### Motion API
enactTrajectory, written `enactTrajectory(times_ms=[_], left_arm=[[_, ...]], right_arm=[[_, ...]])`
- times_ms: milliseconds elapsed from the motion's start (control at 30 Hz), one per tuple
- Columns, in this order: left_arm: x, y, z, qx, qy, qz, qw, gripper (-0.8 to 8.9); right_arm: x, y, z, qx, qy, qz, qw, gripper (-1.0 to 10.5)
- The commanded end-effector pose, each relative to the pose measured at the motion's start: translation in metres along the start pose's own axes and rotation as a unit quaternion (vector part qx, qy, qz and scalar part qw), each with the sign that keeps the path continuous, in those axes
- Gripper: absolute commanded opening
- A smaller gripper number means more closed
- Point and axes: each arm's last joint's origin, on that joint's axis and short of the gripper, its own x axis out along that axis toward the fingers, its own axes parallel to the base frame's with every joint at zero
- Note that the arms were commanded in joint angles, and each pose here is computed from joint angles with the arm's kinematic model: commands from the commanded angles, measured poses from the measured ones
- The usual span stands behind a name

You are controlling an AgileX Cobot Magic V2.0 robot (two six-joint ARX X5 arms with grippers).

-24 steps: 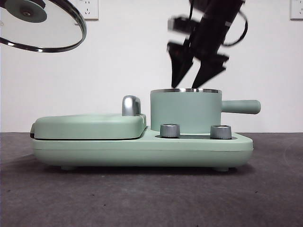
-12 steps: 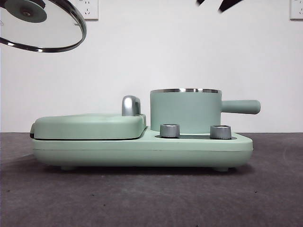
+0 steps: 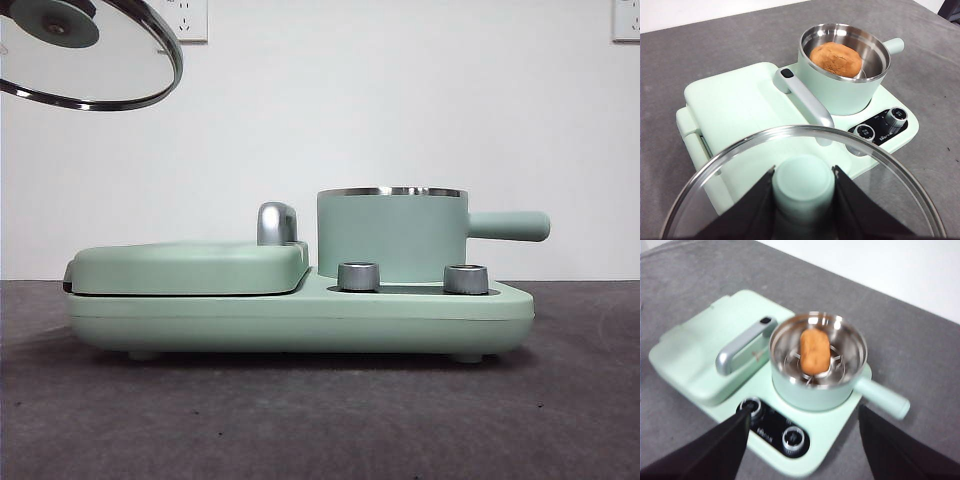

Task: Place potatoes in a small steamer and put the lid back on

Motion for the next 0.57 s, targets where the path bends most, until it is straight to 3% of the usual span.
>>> enactTrajectory(times_ms=[33,267,567], left_arm=[[-0.002,-0.001,0.007,0.006,-0.019,-0.008,1.000,0.12],[0.000,-0.003,0.010,0.000,-0.032,-0.040,0.999,0.12],[0.027,-0.016,0.033,0.049,-0.114,-0.086,0.989,0.12]], right_arm=[[-0.009,0.003,-0.013,0.011,-0.014,0.001,1.000,3.3],[-0.023,0.010,-0.057,0.026,-0.017,0.002,1.000,3.3],[-0.021,0.012,-0.087,0.045,-0.003,0.004,0.999,3.3]])
